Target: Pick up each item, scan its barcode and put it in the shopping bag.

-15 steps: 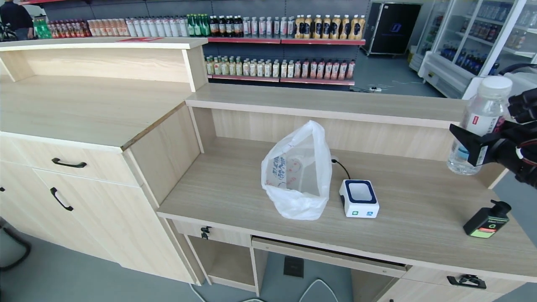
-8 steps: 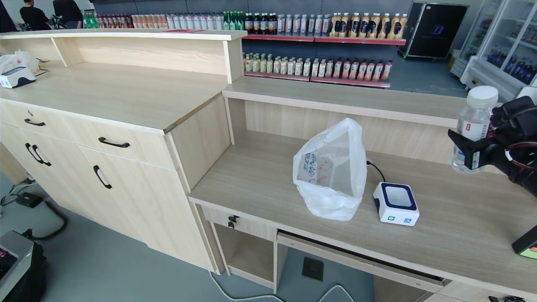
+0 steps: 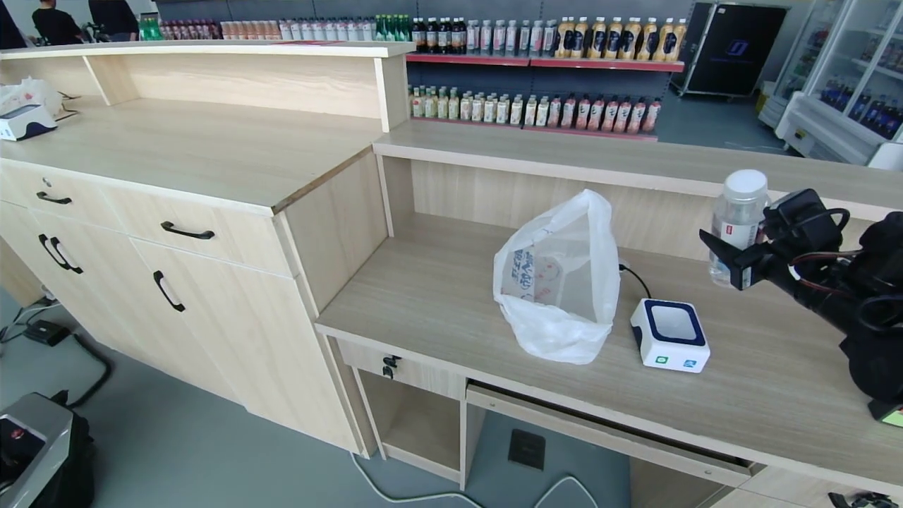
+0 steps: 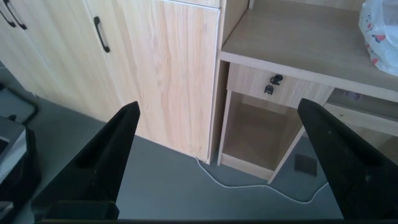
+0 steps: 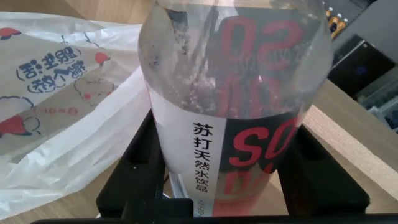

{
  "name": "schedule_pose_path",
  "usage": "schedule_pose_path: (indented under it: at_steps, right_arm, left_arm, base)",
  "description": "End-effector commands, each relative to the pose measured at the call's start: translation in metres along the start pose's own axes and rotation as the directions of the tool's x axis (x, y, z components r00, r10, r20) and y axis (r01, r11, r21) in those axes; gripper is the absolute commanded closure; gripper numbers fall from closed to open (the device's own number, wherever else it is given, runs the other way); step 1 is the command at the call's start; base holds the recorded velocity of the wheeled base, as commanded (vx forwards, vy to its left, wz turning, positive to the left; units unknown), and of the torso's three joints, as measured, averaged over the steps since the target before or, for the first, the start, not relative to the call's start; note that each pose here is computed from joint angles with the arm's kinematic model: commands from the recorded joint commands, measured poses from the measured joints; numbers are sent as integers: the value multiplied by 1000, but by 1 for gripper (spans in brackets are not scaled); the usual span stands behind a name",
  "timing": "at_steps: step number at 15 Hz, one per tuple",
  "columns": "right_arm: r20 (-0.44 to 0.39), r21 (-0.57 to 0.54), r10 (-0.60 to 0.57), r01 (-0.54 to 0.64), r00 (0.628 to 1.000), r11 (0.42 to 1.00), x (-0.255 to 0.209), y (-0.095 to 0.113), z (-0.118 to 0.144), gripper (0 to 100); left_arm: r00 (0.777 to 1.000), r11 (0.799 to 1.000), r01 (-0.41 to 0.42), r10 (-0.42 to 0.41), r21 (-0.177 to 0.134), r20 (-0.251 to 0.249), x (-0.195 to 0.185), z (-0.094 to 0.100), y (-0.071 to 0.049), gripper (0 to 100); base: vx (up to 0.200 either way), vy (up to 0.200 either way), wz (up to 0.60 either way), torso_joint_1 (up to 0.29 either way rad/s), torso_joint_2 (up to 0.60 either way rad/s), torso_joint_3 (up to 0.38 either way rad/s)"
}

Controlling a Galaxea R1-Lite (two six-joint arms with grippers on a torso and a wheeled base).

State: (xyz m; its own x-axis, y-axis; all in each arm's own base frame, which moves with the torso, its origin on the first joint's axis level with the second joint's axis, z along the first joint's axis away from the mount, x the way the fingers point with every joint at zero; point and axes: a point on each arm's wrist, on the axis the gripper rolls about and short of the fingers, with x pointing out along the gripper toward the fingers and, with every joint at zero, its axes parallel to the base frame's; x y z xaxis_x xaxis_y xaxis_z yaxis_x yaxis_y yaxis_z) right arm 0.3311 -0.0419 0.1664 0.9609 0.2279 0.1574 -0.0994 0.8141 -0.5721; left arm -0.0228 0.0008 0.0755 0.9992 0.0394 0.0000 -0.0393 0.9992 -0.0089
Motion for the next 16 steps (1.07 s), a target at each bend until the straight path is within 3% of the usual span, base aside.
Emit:
schedule_pose_path:
  at_steps: [1, 7, 16]
  right_arm:
    - [5, -6, 27, -27, 1000, 1000, 11, 2, -11, 100]
    - [69, -172, 159, -146, 985, 974, 24, 14, -37, 100]
    - [151, -206, 214, -182, 965, 962, 46, 21, -63, 100]
  left_arm:
    - [1000, 1000, -1, 1, 0, 0, 0, 0, 0, 0]
    - [1000, 1000, -1, 1, 0, 0, 0, 0, 0, 0]
    - [1000, 1000, -1, 1, 0, 0, 0, 0, 0, 0]
  base:
    - [0, 0, 0, 0, 0, 0]
    - [0, 0, 0, 0, 0, 0]
    - [0, 0, 0, 0, 0, 0]
